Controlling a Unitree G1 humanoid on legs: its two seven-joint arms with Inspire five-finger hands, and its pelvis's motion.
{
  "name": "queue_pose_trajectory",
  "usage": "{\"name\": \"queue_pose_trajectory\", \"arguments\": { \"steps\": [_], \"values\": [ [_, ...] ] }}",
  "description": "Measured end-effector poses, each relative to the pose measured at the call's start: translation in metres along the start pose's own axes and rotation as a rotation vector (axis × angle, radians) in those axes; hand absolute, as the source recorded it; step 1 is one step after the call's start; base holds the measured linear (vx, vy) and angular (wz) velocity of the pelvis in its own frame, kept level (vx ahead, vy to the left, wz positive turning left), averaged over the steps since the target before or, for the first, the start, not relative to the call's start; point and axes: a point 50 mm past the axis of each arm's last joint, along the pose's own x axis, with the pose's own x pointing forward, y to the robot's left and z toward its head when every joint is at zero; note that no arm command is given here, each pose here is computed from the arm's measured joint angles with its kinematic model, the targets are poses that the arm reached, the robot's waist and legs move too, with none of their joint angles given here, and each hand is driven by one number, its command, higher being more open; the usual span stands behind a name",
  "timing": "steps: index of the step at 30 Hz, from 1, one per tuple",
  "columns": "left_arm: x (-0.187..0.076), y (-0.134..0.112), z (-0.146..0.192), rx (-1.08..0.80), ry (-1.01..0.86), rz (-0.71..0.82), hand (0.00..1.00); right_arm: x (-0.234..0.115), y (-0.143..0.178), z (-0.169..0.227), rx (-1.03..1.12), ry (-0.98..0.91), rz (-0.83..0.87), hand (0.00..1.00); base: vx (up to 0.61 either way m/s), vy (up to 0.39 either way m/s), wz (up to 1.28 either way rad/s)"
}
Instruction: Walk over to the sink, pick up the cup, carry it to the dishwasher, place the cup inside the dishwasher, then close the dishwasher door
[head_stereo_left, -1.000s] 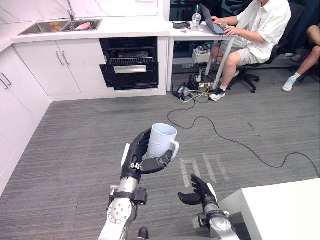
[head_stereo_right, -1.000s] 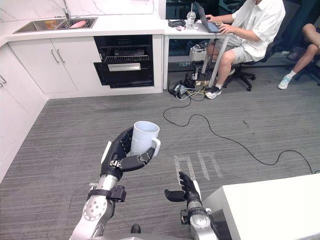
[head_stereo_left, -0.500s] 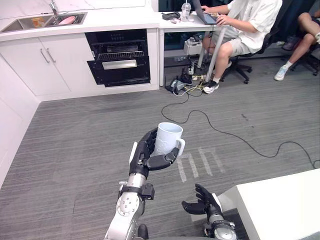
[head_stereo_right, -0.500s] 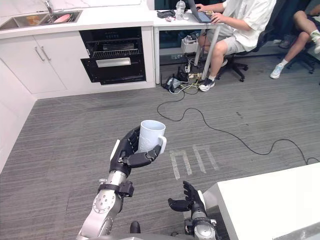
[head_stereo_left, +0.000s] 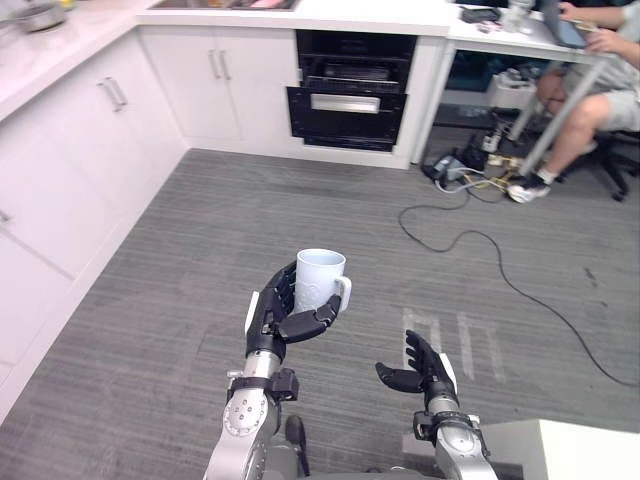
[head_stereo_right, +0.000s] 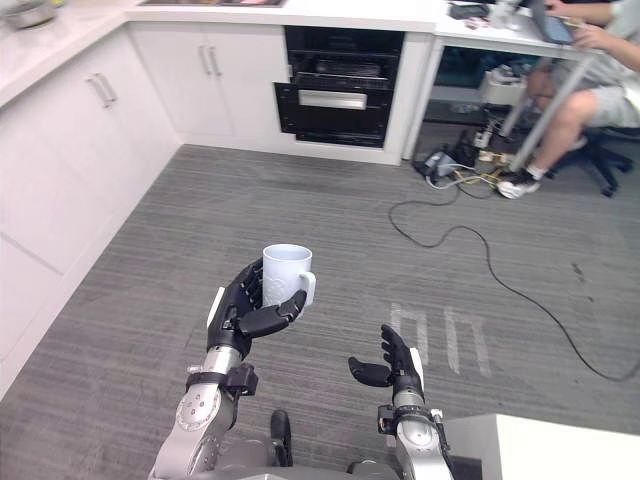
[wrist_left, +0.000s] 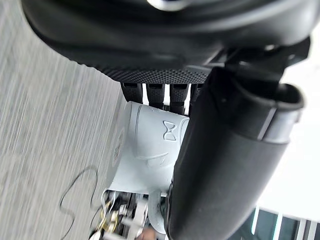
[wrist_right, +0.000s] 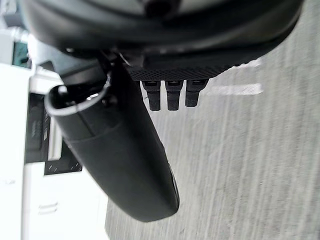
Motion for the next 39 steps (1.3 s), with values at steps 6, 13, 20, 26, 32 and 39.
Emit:
{"name": "queue_pose_trajectory", "arguments": {
  "steps": [6, 13, 20, 26, 32, 39],
  "values": [
    [-0.002, 0.001, 0.001, -0.003, -0.004, 0.008, 0.3, 0.011, 0.007, 0.033, 0.016, -0.119, 0.015, 0.9, 0.16, 0.191, 0.14],
    [-0.001, 0.001, 0.008, 0.006, -0.033, -0.001, 0.3, 0.01, 0.017, 0.038, 0.041, -0.137, 0.035, 0.9, 0.35, 0.127, 0.54],
    [0.002, -0.014, 0.008, 0.009, -0.038, -0.075, 0.3, 0.008, 0.013, 0.055, 0.027, -0.216, 0.029, 0.9, 0.42, -0.029, 0.57],
    [-0.004, -0.014, 0.007, -0.031, -0.032, -0.043, 0.3, -0.017, 0.02, 0.075, 0.065, -0.337, 0.061, 0.9, 0.45, -0.065, -0.12],
    [-0.006, -0.018, 0.01, -0.057, -0.048, -0.043, 0.3, -0.009, 0.014, 0.086, 0.084, -0.386, 0.013, 0.9, 0.27, 0.196, -0.16],
    [-0.001, -0.007, 0.015, -0.026, -0.07, -0.004, 0.3, 0.003, 0.016, 0.054, 0.044, -0.226, 0.019, 0.9, 0.36, 0.35, -0.12]
  ]
}}
